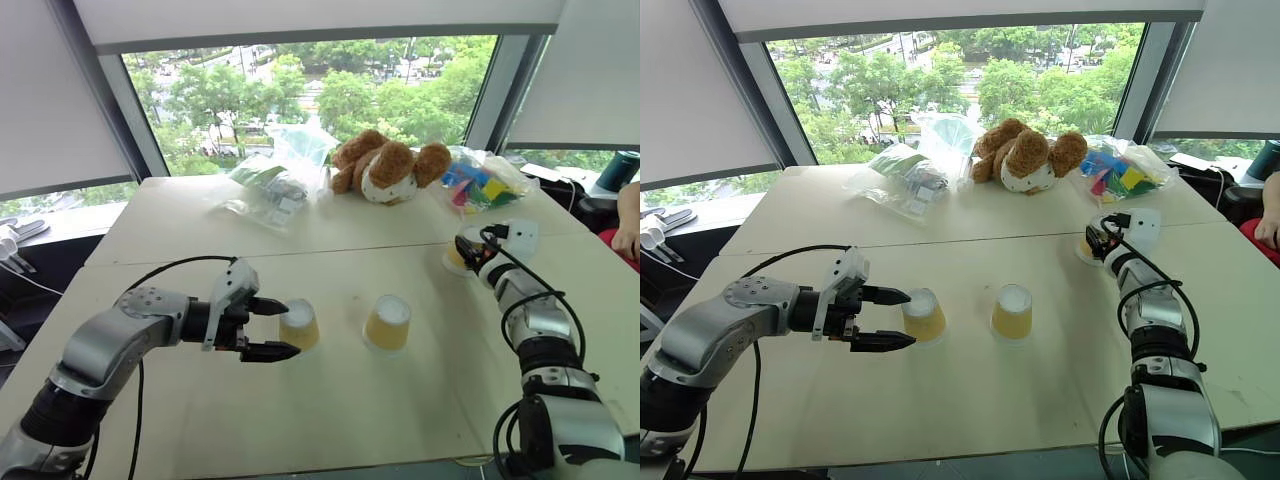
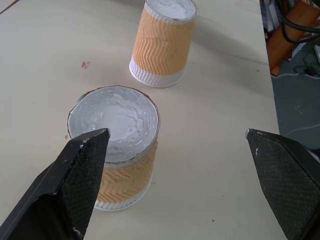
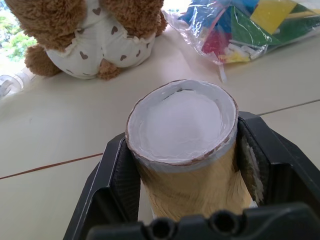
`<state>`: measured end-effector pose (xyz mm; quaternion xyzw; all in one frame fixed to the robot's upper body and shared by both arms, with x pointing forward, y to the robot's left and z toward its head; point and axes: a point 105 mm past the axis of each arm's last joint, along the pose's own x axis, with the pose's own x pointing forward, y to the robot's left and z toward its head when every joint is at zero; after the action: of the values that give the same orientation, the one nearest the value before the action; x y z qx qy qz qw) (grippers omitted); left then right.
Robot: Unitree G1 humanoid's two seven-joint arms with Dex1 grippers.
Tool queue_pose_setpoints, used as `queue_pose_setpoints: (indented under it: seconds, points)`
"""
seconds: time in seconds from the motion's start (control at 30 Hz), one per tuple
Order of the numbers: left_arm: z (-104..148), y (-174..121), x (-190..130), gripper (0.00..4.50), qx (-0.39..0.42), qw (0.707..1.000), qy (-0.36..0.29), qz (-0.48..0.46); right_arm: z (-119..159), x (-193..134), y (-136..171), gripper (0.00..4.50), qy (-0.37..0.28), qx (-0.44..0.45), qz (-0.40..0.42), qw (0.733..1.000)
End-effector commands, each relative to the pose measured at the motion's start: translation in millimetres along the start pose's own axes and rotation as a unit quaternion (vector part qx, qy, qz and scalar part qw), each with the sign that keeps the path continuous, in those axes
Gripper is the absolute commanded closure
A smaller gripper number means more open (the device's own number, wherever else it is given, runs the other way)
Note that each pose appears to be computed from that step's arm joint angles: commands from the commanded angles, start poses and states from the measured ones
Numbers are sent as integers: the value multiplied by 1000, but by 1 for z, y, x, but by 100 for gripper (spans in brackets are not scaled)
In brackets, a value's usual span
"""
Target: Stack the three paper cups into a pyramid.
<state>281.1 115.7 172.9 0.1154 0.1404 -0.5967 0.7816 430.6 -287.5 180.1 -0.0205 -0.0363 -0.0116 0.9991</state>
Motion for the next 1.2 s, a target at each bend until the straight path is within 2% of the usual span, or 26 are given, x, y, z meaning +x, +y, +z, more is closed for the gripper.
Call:
queue_pose_setpoints:
  seconds: [0.03,0.1,0.2,0.3,0.4,0.57,1.03,1.17,1.2]
  points:
    - [9,0,-5,0,24,1000,-7,5,45,-17,13,218,-65,-63,64,994]
    - [9,0,-6,0,25,1000,-6,4,50,-37,21,218,-64,-78,109,989]
    - [7,1,-8,0,23,1000,-2,-1,47,-90,45,218,-35,-85,221,971]
    - [6,2,-7,0,21,1000,-1,-9,34,-130,58,218,2,-70,281,957]
    - [7,5,-4,0,22,1000,0,-17,20,-156,64,218,32,-64,312,947]
    - [9,11,-1,0,30,999,4,-27,-2,-162,70,218,67,-95,345,931]
    - [8,10,-9,0,29,999,17,-18,-21,-146,79,218,60,-91,380,918]
    - [8,10,-9,0,28,999,18,-17,-25,-144,82,25,60,-98,388,915]
    - [8,10,-10,0,28,999,18,-17,-26,-143,82,6,60,-99,388,914]
